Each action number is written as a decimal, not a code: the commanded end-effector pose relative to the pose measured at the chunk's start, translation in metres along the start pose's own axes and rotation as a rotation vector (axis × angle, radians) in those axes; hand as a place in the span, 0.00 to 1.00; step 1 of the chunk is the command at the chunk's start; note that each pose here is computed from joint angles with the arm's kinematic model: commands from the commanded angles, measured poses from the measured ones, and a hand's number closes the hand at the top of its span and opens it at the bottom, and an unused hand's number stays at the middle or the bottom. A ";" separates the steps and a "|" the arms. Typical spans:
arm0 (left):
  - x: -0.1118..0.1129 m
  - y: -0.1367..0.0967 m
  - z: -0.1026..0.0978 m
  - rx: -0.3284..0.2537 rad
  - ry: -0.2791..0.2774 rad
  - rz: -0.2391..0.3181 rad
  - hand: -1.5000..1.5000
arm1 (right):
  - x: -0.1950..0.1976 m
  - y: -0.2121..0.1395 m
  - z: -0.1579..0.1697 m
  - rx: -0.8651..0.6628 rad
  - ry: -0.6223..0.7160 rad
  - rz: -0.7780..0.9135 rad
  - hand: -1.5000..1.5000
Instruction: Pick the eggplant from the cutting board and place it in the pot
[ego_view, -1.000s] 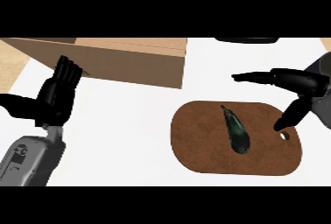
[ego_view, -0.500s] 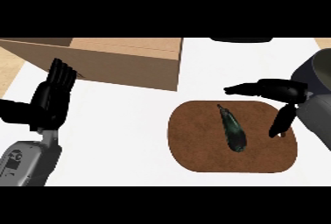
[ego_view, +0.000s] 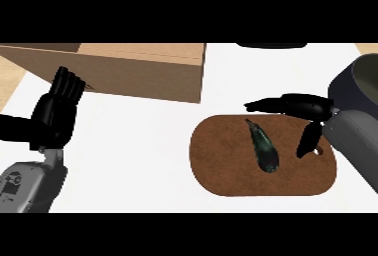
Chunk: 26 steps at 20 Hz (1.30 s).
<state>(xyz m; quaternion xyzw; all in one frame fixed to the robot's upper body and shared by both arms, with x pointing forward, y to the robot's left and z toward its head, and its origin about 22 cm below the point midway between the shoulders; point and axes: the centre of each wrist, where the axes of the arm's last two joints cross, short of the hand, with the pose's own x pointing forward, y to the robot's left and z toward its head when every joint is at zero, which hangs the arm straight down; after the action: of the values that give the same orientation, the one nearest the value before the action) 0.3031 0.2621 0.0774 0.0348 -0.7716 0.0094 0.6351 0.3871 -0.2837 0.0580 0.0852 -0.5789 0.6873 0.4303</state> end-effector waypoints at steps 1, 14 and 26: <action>0.018 0.000 -0.011 0.023 -0.011 0.001 0.50 | -0.002 -0.013 0.001 0.065 -0.054 -0.064 0.00; 0.005 0.000 -0.003 0.023 -0.013 0.003 0.50 | -0.010 0.037 -0.060 0.105 -0.045 -0.052 0.00; 0.003 -0.009 0.003 0.020 -0.012 0.012 0.50 | 0.004 0.076 -0.085 0.093 -0.252 0.000 1.00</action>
<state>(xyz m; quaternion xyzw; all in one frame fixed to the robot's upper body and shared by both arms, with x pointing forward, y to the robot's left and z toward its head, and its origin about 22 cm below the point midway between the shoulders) 0.2978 0.2627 0.0731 0.0383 -0.7720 0.0173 0.6342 0.3783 -0.2216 -0.0006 0.1202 -0.5748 0.7167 0.3762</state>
